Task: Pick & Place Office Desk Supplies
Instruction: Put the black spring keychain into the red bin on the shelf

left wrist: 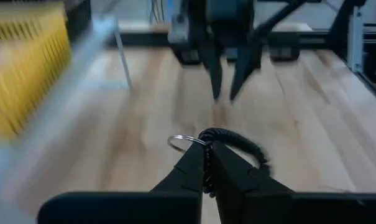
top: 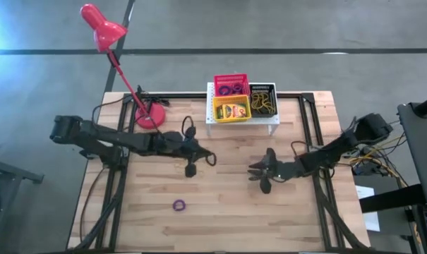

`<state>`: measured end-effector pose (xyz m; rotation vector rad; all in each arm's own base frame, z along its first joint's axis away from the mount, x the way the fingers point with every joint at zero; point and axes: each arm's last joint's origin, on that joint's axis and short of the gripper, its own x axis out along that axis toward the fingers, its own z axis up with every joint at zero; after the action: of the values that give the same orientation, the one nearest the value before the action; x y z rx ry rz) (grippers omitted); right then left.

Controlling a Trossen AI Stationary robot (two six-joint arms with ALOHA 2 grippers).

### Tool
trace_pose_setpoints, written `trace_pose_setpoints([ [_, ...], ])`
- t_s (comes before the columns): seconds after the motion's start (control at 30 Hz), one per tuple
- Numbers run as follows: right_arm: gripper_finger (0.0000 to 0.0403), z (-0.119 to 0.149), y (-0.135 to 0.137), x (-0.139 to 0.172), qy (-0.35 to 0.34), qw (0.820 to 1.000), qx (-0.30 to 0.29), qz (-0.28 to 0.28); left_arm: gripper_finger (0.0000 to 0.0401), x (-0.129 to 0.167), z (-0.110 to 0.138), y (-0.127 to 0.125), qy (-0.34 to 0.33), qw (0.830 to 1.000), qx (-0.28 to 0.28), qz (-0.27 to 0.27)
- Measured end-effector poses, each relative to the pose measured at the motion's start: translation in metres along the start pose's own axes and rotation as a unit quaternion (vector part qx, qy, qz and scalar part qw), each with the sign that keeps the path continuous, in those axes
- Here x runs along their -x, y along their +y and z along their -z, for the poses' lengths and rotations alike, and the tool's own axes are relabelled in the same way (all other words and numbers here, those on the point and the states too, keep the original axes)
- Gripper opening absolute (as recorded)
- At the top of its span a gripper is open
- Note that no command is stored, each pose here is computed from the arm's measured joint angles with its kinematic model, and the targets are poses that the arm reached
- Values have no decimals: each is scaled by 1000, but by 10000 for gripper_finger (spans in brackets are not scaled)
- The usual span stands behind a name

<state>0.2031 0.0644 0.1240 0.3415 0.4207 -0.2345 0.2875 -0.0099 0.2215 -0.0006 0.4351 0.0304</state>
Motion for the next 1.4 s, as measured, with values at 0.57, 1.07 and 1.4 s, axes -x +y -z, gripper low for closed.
trace_pose_setpoints([
  [0.57,82,26,29,-52,7,998,13,64,20,-53,-121,156,62,964,-83,-244],
  [1.07,72,33,40,-67,17,997,35,70,19,-69,-111,253,114,945,-55,-301],
  [1.4,68,34,36,-63,7,996,31,78,35,-78,-96,251,141,948,-62,-278],
])
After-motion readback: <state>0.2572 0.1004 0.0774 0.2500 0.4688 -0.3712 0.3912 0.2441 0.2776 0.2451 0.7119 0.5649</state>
